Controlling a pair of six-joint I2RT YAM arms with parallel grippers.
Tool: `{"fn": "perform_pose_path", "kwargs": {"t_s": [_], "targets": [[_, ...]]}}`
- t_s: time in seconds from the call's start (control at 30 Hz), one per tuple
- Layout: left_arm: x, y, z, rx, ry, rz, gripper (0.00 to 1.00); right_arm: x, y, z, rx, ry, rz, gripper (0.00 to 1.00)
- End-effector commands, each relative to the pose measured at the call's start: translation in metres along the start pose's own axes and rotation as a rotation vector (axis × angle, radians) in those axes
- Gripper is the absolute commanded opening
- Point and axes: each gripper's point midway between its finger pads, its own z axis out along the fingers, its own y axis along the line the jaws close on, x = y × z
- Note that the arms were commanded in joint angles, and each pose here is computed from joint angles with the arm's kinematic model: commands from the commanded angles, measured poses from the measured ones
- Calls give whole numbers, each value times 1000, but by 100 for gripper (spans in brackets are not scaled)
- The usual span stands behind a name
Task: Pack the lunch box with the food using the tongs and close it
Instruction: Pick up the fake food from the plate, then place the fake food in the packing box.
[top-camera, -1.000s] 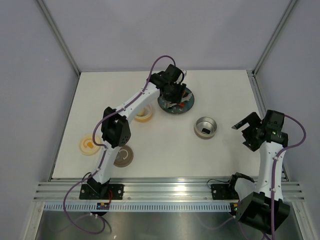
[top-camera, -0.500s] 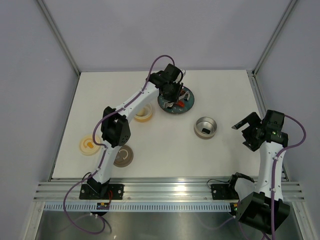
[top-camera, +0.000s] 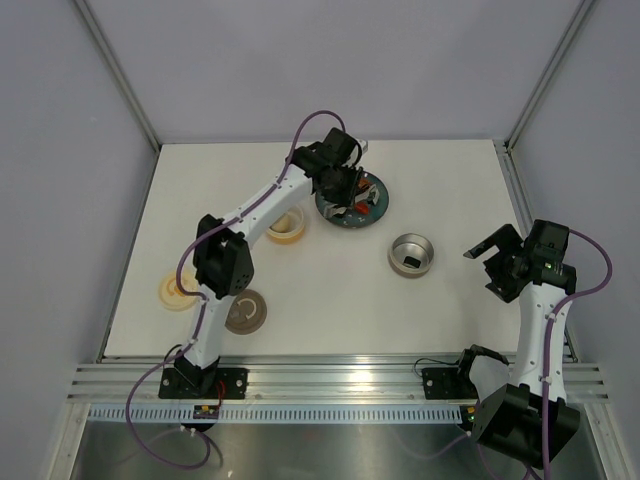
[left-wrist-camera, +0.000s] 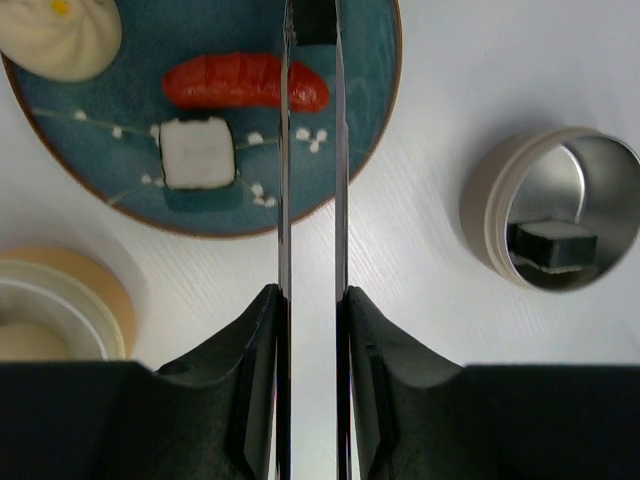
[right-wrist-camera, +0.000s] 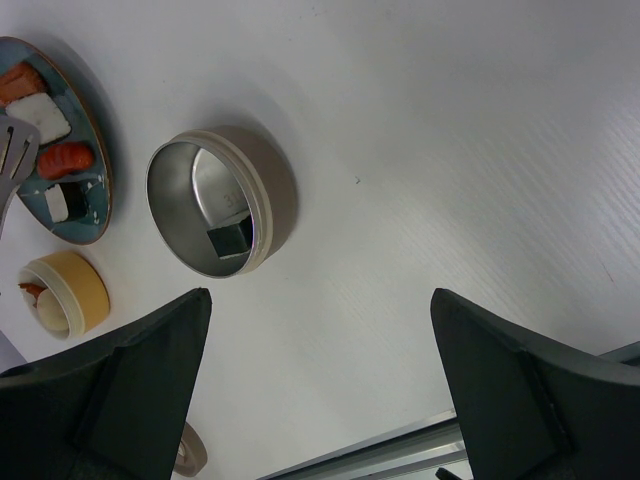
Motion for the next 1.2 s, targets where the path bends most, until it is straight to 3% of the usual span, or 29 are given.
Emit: {"fn": "perform_pose_path", "kwargs": {"t_s": [0.0, 0.13, 0.33, 0.53, 0.67, 1.17], "targets": [[-36, -28, -79, 108, -182, 0, 0, -9, 13, -11, -54, -39, -29, 99], [-23, -42, -111, 136, -201, 83, 0, -8, 15, -11, -63, -33, -30, 99], [5, -73, -125, 167, -152, 256, 0, -6, 15, -11, -71, -29, -30, 99], [39, -111, -124, 221, -79, 430, 0, -5, 17, -14, -82, -34, -33, 99], [65, -136, -116, 243, -49, 632, 0, -5, 18, -15, -89, -31, -36, 100], [45, -120, -79, 11, -121, 771, 0, -4, 18, -14, -95, -23, -50, 99]]}}
